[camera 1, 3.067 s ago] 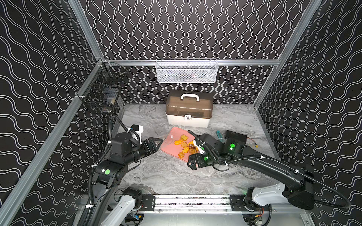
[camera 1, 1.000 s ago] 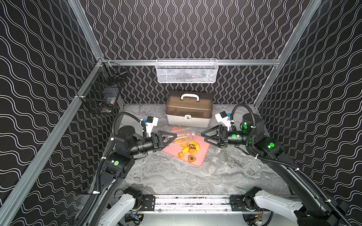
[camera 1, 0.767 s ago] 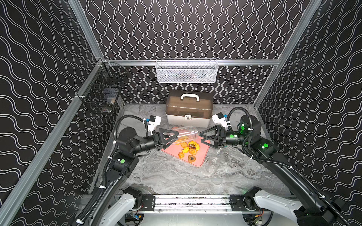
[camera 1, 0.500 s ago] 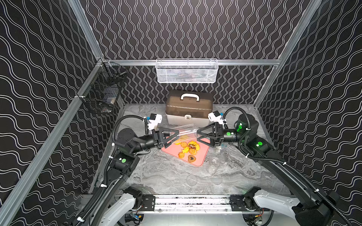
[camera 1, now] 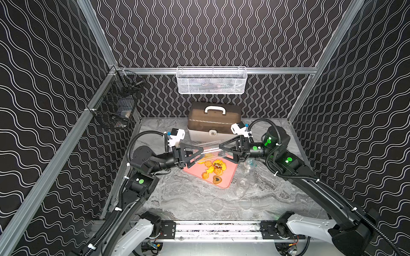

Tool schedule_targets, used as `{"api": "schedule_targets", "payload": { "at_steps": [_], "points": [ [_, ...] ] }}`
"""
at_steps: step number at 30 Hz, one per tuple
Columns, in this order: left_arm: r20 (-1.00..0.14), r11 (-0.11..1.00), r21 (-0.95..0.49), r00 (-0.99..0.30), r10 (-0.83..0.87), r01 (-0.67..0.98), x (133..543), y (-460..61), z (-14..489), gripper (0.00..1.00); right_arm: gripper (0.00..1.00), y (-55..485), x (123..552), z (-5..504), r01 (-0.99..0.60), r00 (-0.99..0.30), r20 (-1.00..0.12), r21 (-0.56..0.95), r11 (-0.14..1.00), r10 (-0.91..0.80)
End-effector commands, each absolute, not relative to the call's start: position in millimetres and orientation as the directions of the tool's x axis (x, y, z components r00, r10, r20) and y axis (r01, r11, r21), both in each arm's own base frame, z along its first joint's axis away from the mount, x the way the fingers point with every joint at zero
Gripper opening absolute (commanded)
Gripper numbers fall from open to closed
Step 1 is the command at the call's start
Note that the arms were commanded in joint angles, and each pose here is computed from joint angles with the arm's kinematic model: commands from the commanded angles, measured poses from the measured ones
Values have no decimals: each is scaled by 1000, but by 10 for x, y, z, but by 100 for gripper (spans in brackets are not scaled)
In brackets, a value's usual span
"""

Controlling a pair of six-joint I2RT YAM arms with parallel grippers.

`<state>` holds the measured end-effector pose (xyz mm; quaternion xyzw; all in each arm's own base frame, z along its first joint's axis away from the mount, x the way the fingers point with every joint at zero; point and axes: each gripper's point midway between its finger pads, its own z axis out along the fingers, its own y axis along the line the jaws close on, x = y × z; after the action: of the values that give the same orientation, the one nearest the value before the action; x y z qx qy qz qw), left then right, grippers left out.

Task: Pour the cookies out of the jar
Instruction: Place the jar at the center of the board.

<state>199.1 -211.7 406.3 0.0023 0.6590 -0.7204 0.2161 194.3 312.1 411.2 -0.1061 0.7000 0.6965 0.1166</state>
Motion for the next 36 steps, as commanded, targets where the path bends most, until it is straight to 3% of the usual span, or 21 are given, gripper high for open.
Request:
{"api": "schedule_targets", "payload": {
  "at_steps": [1, 6, 20, 32, 36],
  "points": [
    [-324, -46, -936, -902, -284, 350, 1925, -2134, 4134, 70, 89, 3123, 1952, 4227, -347, -938, -346, 938, -8, 20],
    [-316, -34, -941, -908, -276, 338, 1931, -2148, 4088, 70, 79, 3152, 1967, 4170, -323, -947, -323, 946, 5, 0],
    [-323, -12, -941, -909, -265, 338, 1940, -2164, 4080, 70, 71, 3128, 1897, 4139, -321, -947, -321, 947, 3, -22],
    [-323, -1, -942, -908, -267, 335, 1947, -2164, 4065, 71, 70, 3125, 1881, 4103, -310, -950, -310, 951, -4, -27],
    [-322, -4, -942, -909, -266, 335, 1950, -2168, 4064, 71, 80, 3140, 1854, 4099, -297, -953, -297, 955, -14, -54]
  ]
}}
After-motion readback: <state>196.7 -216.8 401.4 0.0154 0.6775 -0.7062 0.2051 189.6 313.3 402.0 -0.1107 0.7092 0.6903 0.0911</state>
